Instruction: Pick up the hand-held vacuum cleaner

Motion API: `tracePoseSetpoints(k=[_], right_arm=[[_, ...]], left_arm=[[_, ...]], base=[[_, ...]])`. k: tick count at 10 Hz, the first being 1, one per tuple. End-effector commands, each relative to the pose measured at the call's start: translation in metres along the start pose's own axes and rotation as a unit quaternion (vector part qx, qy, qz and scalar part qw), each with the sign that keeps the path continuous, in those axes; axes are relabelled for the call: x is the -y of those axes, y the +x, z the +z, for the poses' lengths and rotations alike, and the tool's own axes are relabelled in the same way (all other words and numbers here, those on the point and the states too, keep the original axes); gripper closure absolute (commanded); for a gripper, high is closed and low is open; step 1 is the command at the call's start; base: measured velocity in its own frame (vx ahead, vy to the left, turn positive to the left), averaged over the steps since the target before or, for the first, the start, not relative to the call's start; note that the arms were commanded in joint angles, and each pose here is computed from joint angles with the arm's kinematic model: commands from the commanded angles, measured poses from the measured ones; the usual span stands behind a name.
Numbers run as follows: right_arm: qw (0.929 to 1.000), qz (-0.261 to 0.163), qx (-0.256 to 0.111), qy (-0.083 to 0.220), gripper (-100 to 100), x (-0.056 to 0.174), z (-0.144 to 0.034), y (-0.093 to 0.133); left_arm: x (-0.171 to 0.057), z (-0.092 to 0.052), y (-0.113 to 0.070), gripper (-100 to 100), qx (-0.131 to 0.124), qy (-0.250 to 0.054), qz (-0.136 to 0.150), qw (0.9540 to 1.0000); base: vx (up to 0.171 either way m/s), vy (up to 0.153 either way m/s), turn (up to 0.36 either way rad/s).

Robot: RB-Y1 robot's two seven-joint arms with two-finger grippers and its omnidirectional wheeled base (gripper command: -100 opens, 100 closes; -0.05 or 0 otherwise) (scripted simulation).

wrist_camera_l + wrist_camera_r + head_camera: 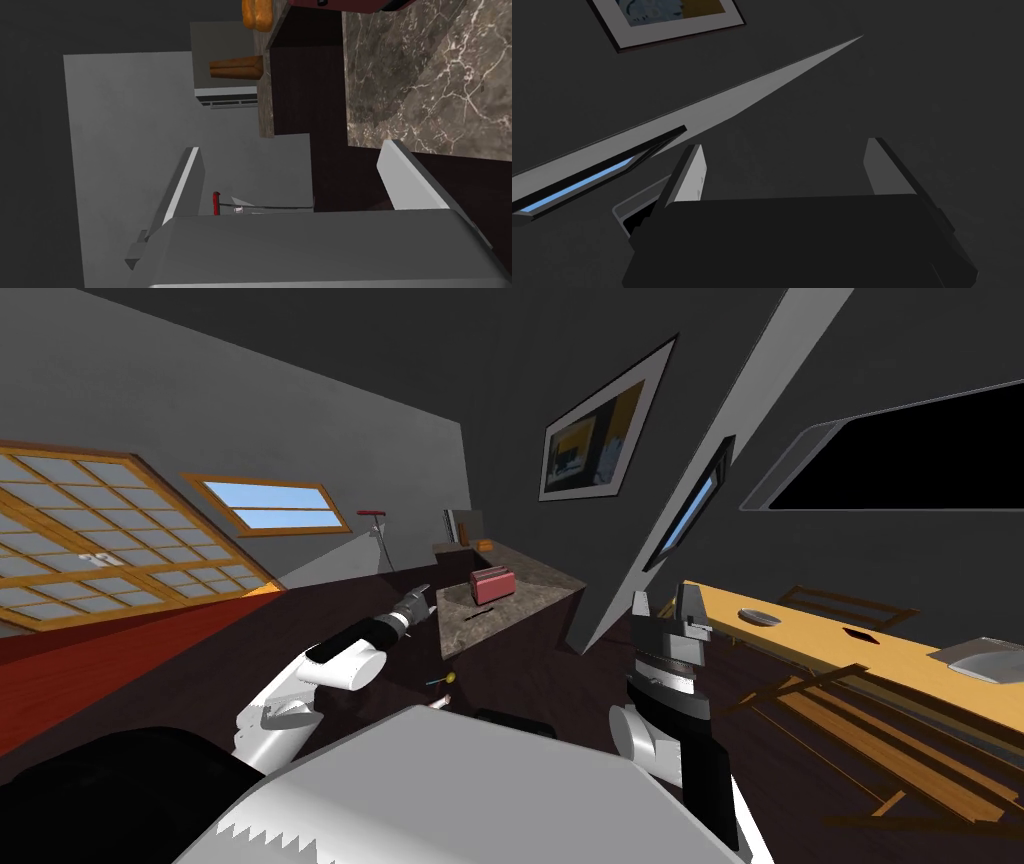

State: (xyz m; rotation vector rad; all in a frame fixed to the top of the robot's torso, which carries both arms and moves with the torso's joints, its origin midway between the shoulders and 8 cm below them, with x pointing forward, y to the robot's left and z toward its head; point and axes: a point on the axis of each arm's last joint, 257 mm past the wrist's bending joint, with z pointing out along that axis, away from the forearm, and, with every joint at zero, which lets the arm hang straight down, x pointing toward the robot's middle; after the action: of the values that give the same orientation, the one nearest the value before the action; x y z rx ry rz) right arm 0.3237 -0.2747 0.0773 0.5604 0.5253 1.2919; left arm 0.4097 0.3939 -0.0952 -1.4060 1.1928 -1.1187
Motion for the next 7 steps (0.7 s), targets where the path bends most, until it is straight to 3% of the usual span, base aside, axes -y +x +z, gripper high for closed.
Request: tracePoseSetpoints(k=[1, 3, 6, 7], right_arm=[[1.0, 0.0, 0.0, 0.0, 0, 0.0, 0.0, 0.0], [1.0, 0.0, 0.0, 0.0, 0, 0.0, 0.0, 0.0], [1.0, 0.0, 0.0, 0.0, 0, 0.0, 0.0, 0.0], [1.0, 0.0, 0.0, 0.0, 0, 0.0, 0.0, 0.0]], left_arm=[[-0.011, 0.002, -0.015, -100, 0.01, -0.029, -0.023, 0.9993], [-0.023, 0.0, -0.018, -100, 0.016, -0.052, -0.023, 0.9982], [-0.044, -0.003, -0.044, -100, 0.039, -0.105, -0.065, 0.9916], [-0.052, -0.005, -0.046, -100, 0.044, -0.12, -0.065, 0.9897]], base=[[0.033, -0.046, -0.106], [0.021, -0.029, -0.041], [0.031, -0.037, -0.131], [0.044, -0.032, -0.068]])
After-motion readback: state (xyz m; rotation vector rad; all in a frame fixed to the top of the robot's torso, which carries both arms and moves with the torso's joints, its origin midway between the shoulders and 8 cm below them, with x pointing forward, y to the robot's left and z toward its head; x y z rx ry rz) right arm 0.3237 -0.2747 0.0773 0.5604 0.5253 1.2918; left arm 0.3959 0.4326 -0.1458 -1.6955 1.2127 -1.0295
